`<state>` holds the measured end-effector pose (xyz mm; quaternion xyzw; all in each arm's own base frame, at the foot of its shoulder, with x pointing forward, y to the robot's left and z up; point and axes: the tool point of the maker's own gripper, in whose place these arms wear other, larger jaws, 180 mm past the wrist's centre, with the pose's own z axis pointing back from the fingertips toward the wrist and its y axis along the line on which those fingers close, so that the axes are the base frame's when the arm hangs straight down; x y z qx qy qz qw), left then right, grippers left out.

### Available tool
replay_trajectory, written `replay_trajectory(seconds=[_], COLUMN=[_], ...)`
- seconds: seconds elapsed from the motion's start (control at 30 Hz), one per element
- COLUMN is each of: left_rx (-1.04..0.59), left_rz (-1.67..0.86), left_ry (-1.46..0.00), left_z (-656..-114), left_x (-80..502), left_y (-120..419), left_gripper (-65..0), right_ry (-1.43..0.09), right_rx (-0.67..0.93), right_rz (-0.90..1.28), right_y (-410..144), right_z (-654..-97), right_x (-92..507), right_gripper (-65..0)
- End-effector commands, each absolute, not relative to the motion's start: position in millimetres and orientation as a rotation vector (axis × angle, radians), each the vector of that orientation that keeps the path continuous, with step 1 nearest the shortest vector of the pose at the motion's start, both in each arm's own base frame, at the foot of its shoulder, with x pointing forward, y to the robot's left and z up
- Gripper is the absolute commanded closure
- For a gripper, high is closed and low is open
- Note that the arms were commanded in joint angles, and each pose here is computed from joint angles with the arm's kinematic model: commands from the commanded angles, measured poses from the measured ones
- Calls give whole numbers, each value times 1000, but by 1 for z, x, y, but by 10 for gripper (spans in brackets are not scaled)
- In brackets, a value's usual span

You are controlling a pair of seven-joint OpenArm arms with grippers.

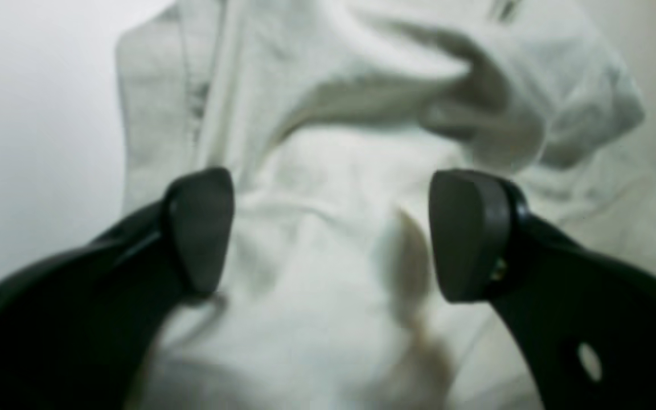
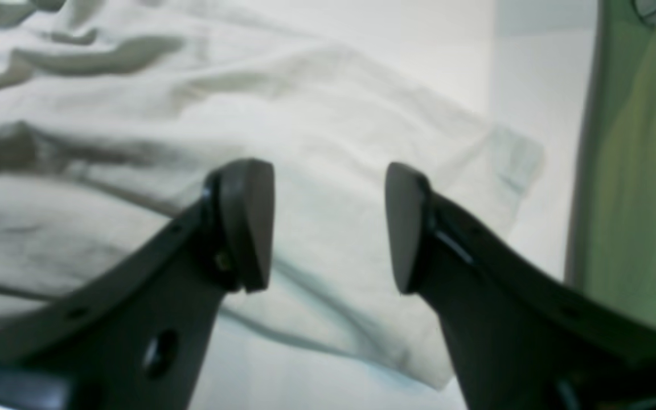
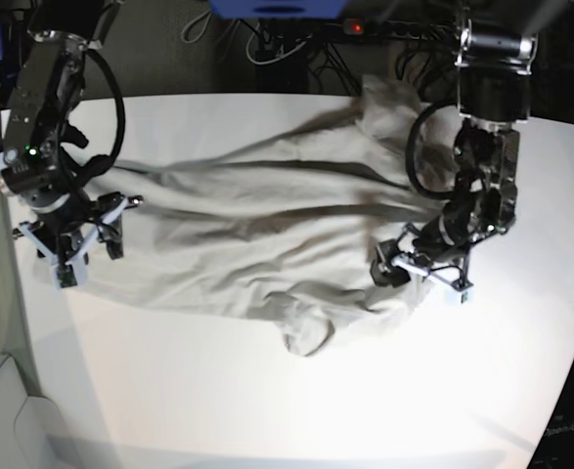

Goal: Layout the t-shirt on the table in an organized manner, then fold the t-shirt properly
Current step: 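Release the t-shirt and regrasp its hem corners with both grippers, then pull the hem corners apart with both grippers to flatten the t-shirt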

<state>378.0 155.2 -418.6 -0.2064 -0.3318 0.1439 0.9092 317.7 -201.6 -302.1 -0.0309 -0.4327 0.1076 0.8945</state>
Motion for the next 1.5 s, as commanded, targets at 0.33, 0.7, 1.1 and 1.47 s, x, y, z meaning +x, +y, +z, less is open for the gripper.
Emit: replay_trajectory(seconds=[0.33,0.7,1.1,1.47], left_rx=[-313,-315,-377,-252], left_rz=[359,338,585,441], left_ry=[-725,-935,-857,-730], left_z=[-399,-329,-367,-393], left_x=[316,335,394,432], left_y=[219,226,255,234], left_gripper=[-526,-526,-526,-526], right_ry=[-928,-846,-793,-799], right_rx=[-5,115,136,132], right_rz=[324,377,383,383], right_y=[-168,-119,-114,-116], right_z=[-300,-333,-351,-349], right_x=[329,323,317,319], right_gripper=[-322,-322,-322,-322])
